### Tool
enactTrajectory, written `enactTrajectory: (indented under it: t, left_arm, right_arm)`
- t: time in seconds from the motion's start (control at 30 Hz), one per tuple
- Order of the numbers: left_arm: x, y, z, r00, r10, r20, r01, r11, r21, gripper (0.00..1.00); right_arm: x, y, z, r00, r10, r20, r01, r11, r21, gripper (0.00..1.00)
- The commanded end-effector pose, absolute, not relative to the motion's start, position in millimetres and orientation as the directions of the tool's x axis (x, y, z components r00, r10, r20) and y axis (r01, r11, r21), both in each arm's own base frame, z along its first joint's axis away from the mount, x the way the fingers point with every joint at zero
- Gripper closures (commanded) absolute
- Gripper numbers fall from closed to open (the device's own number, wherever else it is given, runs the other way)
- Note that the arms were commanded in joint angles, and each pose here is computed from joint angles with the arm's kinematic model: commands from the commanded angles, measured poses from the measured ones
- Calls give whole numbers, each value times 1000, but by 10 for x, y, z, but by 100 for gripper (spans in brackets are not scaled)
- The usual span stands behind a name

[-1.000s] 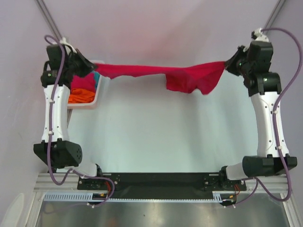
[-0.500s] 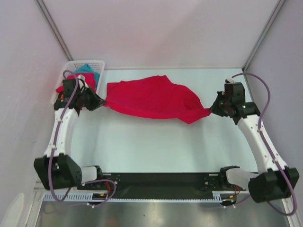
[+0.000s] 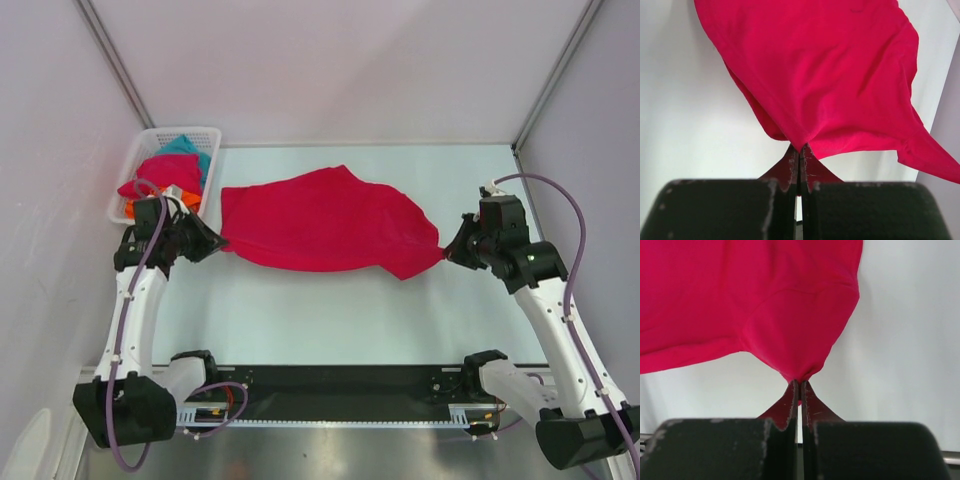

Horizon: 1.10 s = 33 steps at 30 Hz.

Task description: Fold and stack the t-shirts

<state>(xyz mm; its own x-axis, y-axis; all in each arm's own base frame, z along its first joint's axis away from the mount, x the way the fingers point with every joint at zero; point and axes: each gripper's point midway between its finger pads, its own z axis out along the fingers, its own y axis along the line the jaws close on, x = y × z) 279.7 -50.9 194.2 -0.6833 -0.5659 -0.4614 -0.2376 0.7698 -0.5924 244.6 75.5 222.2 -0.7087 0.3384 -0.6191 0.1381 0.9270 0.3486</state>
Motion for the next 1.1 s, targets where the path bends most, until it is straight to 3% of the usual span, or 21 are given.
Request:
enactTrajectory:
  t: [0.0, 0.73, 0.8, 0.83, 0.9, 0.93, 0.97, 1.07]
  left_arm:
    - [2732, -468, 2285, -627, -543, -558, -167, 794, -585, 99]
    - [2262, -486, 2413, -620, -506, -600, -142, 824, -549, 96]
    - [2252, -487, 2408, -622, -505, -598, -143, 824, -548, 95]
    - [2245, -489, 2403, -624, -502, -598, -140, 826, -547, 94]
    - [2235, -489, 2399, -625, -502, -598, -141, 826, -546, 88]
    - [2232, -487, 2405, -623, -502, -599, -141, 826, -546, 79]
    - [2230, -482, 2424, -618, -503, -605, -139, 827, -545, 67]
    - [2235, -474, 2450, -612, -500, -613, -137, 830, -541, 38]
  right_arm:
    - [2249, 731, 2376, -680, 355, -641, 144, 922, 359, 100]
    - [1707, 780, 2444, -710, 344, -614, 116, 918, 380, 100]
    - [1688, 774, 2451, -711, 345, -613, 117, 918, 380, 96]
    - [1681, 777, 2452, -713, 344, -611, 116, 917, 381, 84]
    - [1669, 788, 2463, -716, 344, -607, 113, 916, 386, 76]
    - [1665, 792, 2471, -716, 344, -607, 111, 915, 388, 64]
    - [1664, 800, 2488, -715, 344, -608, 106, 914, 392, 59]
    - [1668, 816, 2513, -713, 344, -611, 98, 912, 399, 56]
